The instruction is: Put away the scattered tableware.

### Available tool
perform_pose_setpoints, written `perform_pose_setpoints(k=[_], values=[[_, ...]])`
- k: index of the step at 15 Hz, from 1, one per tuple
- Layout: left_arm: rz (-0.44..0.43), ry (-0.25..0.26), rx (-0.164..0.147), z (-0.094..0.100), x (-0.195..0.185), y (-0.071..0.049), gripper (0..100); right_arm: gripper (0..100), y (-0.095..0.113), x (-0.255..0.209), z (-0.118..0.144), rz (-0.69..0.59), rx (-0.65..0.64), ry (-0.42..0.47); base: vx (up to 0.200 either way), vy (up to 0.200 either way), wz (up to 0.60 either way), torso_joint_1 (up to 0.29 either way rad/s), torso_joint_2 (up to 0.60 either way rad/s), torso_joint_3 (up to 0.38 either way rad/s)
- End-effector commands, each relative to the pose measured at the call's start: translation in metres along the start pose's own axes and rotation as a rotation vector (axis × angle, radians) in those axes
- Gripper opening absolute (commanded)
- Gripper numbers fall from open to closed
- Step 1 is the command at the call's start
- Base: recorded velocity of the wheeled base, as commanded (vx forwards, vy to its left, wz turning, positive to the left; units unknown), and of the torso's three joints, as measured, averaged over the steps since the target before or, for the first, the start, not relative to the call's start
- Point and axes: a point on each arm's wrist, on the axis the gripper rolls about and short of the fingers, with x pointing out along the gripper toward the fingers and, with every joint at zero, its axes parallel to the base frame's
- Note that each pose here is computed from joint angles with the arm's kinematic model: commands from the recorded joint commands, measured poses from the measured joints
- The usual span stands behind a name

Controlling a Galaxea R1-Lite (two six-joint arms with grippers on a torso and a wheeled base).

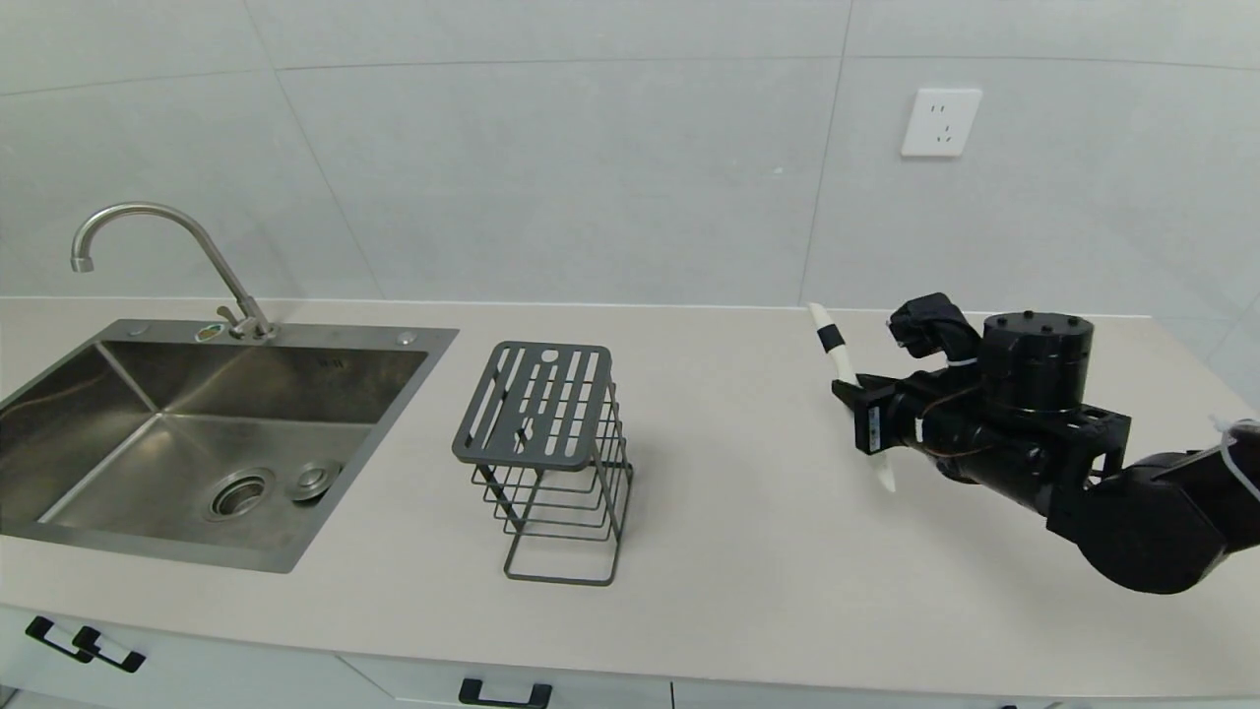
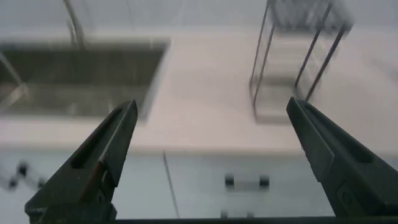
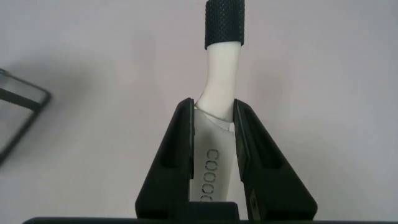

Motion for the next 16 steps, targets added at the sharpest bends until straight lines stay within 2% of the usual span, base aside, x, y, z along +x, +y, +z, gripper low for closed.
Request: perform_pose_setpoints(k=[1,2,3,4,5,6,8,10,11,12,14,15,16], values=[[-0.032,-0.036,-0.009,0.005,0.0,-0.001,100,0,-0.001,-0.022,0.008,0.095,-0.086,-0.107,0.0,0.0,0.0,0.0,0.0,0.0],[-0.107,-0.043,-0.016,0.011,0.0,-0.002,100,0,-0.001,-0.034,0.011,0.138,-0.098,-0.136,0.0,0.0,0.0,0.0,0.0,0.0],[-0.21,-0.018,-0.034,0.019,0.003,-0.003,100,0,-0.001,-0.043,0.013,0.166,-0.108,-0.153,0.0,0.0,0.0,0.0,0.0,0.0],[-0.324,0.007,-0.068,0.035,0.01,-0.004,100,0,-0.001,-0.052,0.019,0.207,-0.133,-0.194,0.0,0.0,0.0,0.0,0.0,0.0],[-0.378,0.028,-0.081,0.054,0.023,-0.003,100,0,-0.001,-0.058,0.024,0.25,-0.168,-0.251,0.0,0.0,0.0,0.0,0.0,0.0],[-0.402,0.026,-0.084,0.071,0.036,-0.003,100,0,-0.001,-0.064,0.027,0.291,-0.201,-0.304,0.0,0.0,0.0,0.0,0.0,0.0],[-0.483,-0.023,-0.091,0.1,0.075,-0.005,100,0,0.001,-0.074,0.027,0.387,-0.269,-0.395,0.0,0.0,0.0,0.0,0.0,0.0],[-0.6,-0.047,-0.1,0.103,0.117,-0.014,100,0,0.002,-0.076,0.027,0.422,-0.3,-0.478,0.0,0.0,0.0,0.0,0.0,0.0],[-0.716,-0.089,-0.085,0.1,0.134,-0.021,100,0,0.003,-0.079,0.024,0.439,-0.308,-0.501,0.0,0.0,0.0,0.0,0.0,0.0],[-0.814,-0.136,-0.045,0.097,0.148,-0.027,100,0,0.003,-0.084,0.021,0.449,-0.312,-0.509,0.0,0.0,0.0,0.0,0.0,0.0],[-0.959,-0.208,0.063,0.086,0.177,-0.036,100,0,0.003,-0.09,0.023,0.457,-0.325,-0.546,0.0,0.0,0.0,0.0,0.0,0.0],[-1.022,-0.219,0.102,0.079,0.189,-0.04,100,0,0.002,-0.091,0.026,0.46,-0.331,-0.56,0.0,0.0,0.0,0.0,0.0,0.0],[-1.068,-0.213,0.122,0.071,0.203,-0.044,100,0,0.003,-0.093,0.029,0.458,-0.338,-0.578,0.0,0.0,0.0,0.0,0.0,0.0]])
